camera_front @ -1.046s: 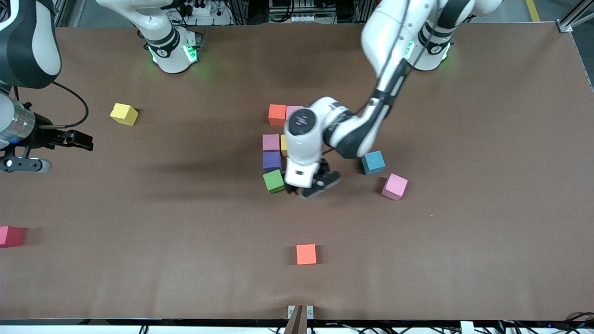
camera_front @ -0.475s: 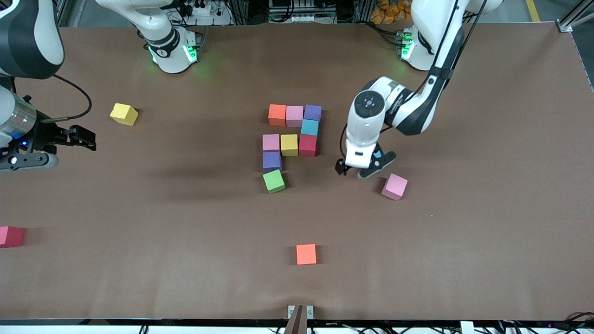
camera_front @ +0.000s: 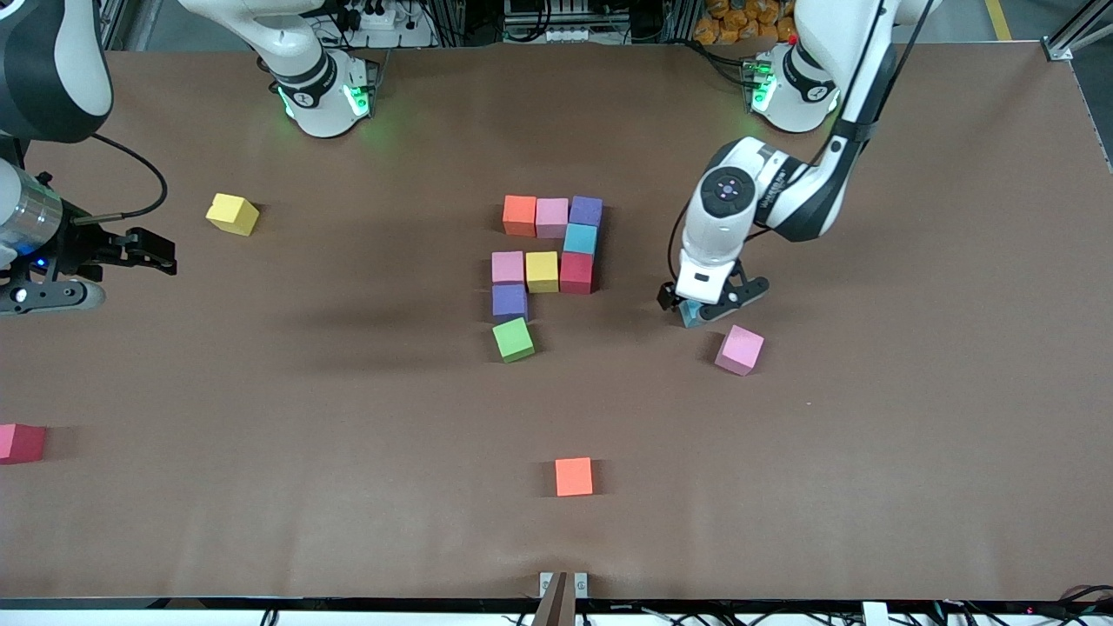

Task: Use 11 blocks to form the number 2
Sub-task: 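Move the left gripper to the cyan cube and grasp it, then carry the cyan cube to the cluster beside the green cube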

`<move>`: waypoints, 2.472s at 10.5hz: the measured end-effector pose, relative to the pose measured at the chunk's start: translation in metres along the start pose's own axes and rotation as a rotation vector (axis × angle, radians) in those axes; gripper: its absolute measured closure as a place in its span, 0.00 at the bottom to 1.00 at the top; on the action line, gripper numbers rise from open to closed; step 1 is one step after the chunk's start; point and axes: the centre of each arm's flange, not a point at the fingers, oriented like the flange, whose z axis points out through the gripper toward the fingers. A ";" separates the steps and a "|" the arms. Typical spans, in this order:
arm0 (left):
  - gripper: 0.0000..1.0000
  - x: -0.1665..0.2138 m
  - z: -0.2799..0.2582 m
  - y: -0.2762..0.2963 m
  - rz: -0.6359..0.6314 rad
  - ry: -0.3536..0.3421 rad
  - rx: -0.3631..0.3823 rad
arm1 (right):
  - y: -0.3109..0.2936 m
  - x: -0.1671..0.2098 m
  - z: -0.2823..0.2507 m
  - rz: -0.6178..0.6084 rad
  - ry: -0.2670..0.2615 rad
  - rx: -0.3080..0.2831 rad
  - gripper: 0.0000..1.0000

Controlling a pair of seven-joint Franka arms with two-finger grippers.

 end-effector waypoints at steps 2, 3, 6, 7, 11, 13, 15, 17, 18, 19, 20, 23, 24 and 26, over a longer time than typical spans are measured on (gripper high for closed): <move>0.00 0.009 0.004 -0.008 0.008 -0.009 0.004 | 0.000 -0.001 -0.003 0.000 -0.002 0.000 0.00; 0.00 0.007 0.008 -0.009 0.011 -0.012 0.007 | 0.000 -0.002 -0.004 0.000 -0.009 0.001 0.00; 0.00 0.002 0.026 -0.006 0.020 -0.017 -0.001 | 0.000 -0.002 -0.012 -0.001 0.006 -0.001 0.00; 0.00 0.000 0.032 -0.006 0.022 -0.021 0.002 | -0.001 -0.001 -0.012 -0.002 0.017 -0.002 0.00; 0.40 0.014 0.034 -0.010 -0.017 -0.063 -0.041 | -0.001 0.003 -0.013 -0.005 0.040 -0.005 0.00; 0.41 0.023 0.025 -0.004 -0.080 -0.065 -0.073 | -0.004 0.003 -0.015 -0.015 0.045 -0.004 0.00; 0.41 0.032 0.006 0.012 -0.233 -0.057 -0.116 | -0.018 0.005 -0.016 -0.036 0.050 0.007 0.00; 0.42 0.031 -0.001 0.031 -0.403 -0.069 -0.140 | -0.043 0.008 -0.018 -0.075 0.062 0.018 0.00; 0.44 0.029 0.004 0.042 -0.488 -0.085 -0.141 | -0.053 0.010 -0.018 -0.087 0.069 0.036 0.00; 0.44 0.027 0.012 0.055 -0.568 -0.109 -0.131 | -0.057 0.013 -0.013 -0.089 0.073 0.060 0.00; 0.44 0.028 0.018 0.069 -0.650 -0.144 -0.102 | -0.057 0.018 -0.008 -0.085 0.077 0.072 0.00; 0.44 0.026 0.007 0.123 -0.858 -0.211 -0.053 | -0.048 0.024 0.001 -0.067 0.075 0.072 0.00; 0.44 0.020 0.005 0.135 -0.909 -0.217 -0.051 | -0.044 0.024 0.001 -0.060 0.075 0.072 0.00; 0.44 0.003 0.008 0.155 -1.011 -0.228 -0.042 | -0.039 0.023 0.002 -0.052 0.075 0.073 0.00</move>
